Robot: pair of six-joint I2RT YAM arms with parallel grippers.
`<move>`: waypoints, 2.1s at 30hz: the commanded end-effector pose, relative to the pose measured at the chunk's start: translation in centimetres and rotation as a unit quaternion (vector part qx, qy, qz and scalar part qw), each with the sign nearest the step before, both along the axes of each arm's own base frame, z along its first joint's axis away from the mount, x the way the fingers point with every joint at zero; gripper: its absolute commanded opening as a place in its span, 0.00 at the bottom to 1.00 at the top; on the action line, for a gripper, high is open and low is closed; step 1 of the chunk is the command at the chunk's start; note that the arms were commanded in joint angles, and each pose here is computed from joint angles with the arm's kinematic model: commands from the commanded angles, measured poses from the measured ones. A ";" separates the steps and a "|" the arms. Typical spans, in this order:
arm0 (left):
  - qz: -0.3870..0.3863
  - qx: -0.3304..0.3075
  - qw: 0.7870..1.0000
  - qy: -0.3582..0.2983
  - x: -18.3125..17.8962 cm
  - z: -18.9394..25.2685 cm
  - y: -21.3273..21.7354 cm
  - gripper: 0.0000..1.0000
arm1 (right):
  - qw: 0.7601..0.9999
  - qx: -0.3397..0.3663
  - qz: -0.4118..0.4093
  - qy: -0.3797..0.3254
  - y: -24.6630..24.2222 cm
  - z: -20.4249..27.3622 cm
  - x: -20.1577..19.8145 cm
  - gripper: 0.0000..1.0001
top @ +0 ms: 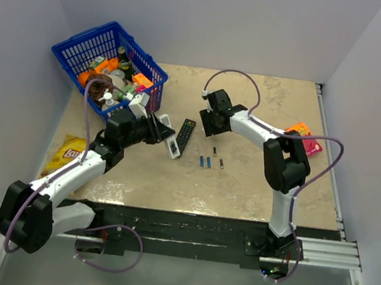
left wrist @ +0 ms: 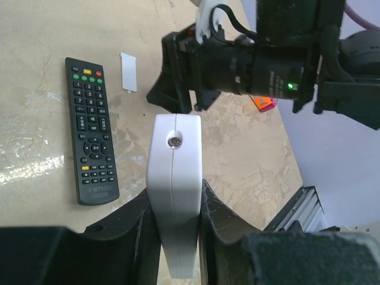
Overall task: Load the batteries into the remote control
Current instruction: Pick up the battery cover at the center of the board.
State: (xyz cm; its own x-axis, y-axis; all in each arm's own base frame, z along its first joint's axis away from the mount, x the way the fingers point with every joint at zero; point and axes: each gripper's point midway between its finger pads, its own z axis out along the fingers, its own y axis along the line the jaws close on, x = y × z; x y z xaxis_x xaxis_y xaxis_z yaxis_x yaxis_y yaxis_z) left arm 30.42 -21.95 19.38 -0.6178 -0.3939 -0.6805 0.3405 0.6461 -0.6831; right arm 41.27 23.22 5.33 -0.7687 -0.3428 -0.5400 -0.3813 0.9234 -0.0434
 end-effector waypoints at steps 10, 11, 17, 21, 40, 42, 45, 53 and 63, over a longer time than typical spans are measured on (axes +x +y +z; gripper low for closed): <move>0.011 0.015 0.999 -0.026 -0.3 2.2 1.0 0.00 | 0.993 0.001 0.003 -0.115 3.0 0.4 9.4 0.50; 0.011 0.015 0.999 -0.027 -0.3 2.3 1.0 0.00 | 0.994 0.001 -0.004 -0.114 2.8 0.1 9.5 0.50; 0.010 0.014 1.000 -0.026 -0.2 2.1 0.9 0.00 | 0.994 -0.015 -0.033 -0.106 1.5 -1.0 10.2 0.46; 0.009 0.012 1.000 -0.025 -0.2 2.2 0.8 0.00 | 0.995 -0.021 -0.041 -0.088 0.7 -1.5 9.6 0.44; -0.007 0.004 0.999 -0.032 0.1 2.8 0.1 0.00 | 0.993 -0.016 -0.115 0.017 -4.8 -2.3 1.4 0.39; -0.009 0.003 0.999 -0.032 0.1 2.8 0.0 0.00 | 0.994 -0.005 -0.107 0.028 -4.6 -2.3 0.3 0.39; -0.011 0.002 0.999 -0.033 0.1 2.8 -0.1 0.00 | 0.995 0.006 -0.091 0.032 -4.3 -2.0 -0.4 0.40; -0.014 0.000 0.999 -0.036 0.2 3.1 -0.2 0.00 | 1.000 0.002 0.005 -0.011 -3.2 3.5 1.2 0.42; -0.016 0.001 0.999 -0.032 0.1 3.2 -0.2 0.00 | 0.983 -0.034 0.168 0.068 -1.7 1.4 0.6 0.59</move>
State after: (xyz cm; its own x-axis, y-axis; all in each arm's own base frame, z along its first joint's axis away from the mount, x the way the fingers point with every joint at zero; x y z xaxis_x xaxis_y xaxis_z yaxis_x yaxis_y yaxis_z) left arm 29.61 -21.70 19.08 -0.6465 -0.3588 -0.6732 0.3295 0.6646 -0.6707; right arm 43.36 21.29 8.76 -0.7131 -0.4784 -0.5125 -0.5300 0.8464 -0.0527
